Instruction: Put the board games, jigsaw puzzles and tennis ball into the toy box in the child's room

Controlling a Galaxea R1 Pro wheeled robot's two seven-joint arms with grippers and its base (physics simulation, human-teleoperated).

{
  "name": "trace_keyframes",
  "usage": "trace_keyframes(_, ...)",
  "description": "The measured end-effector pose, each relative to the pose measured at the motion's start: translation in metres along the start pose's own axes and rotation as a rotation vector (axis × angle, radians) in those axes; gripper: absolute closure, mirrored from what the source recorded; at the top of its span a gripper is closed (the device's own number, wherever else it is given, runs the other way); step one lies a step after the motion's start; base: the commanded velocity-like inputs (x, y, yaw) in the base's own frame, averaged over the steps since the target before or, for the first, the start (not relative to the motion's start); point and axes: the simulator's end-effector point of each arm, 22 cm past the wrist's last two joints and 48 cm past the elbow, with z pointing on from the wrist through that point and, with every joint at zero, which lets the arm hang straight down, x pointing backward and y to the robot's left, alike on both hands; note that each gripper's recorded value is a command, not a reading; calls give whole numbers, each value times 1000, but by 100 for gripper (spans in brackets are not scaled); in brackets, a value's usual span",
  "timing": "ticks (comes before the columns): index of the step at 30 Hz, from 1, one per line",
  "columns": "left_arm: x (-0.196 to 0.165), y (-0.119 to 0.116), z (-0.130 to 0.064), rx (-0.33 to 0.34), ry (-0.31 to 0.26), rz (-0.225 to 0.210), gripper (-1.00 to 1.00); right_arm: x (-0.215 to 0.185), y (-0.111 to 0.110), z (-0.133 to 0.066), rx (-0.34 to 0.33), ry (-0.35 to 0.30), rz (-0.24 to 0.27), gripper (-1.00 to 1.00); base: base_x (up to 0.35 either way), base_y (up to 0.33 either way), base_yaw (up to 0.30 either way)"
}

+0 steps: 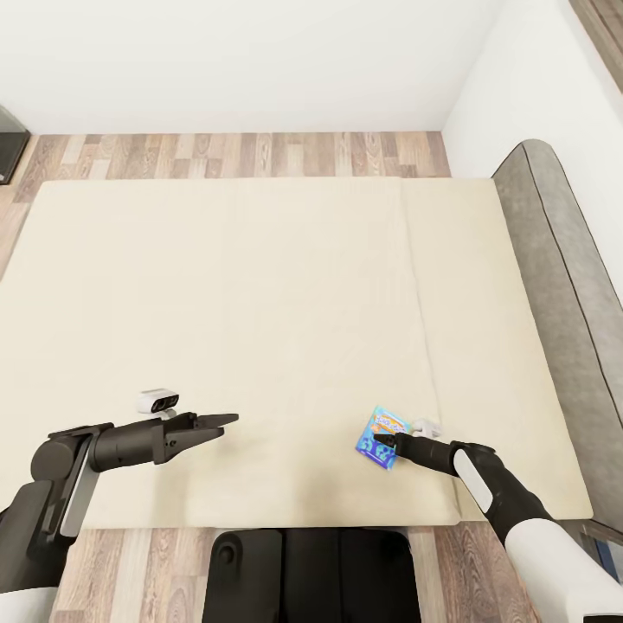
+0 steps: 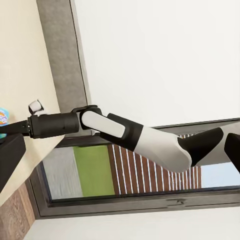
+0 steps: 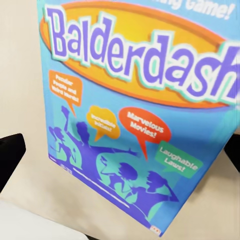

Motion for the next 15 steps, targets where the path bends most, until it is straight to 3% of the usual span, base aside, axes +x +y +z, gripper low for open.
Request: trace_keyframes(15,0,0,0,-1,1,0,-100,1,-1,0,8,2,-1,-100,0,0,0)
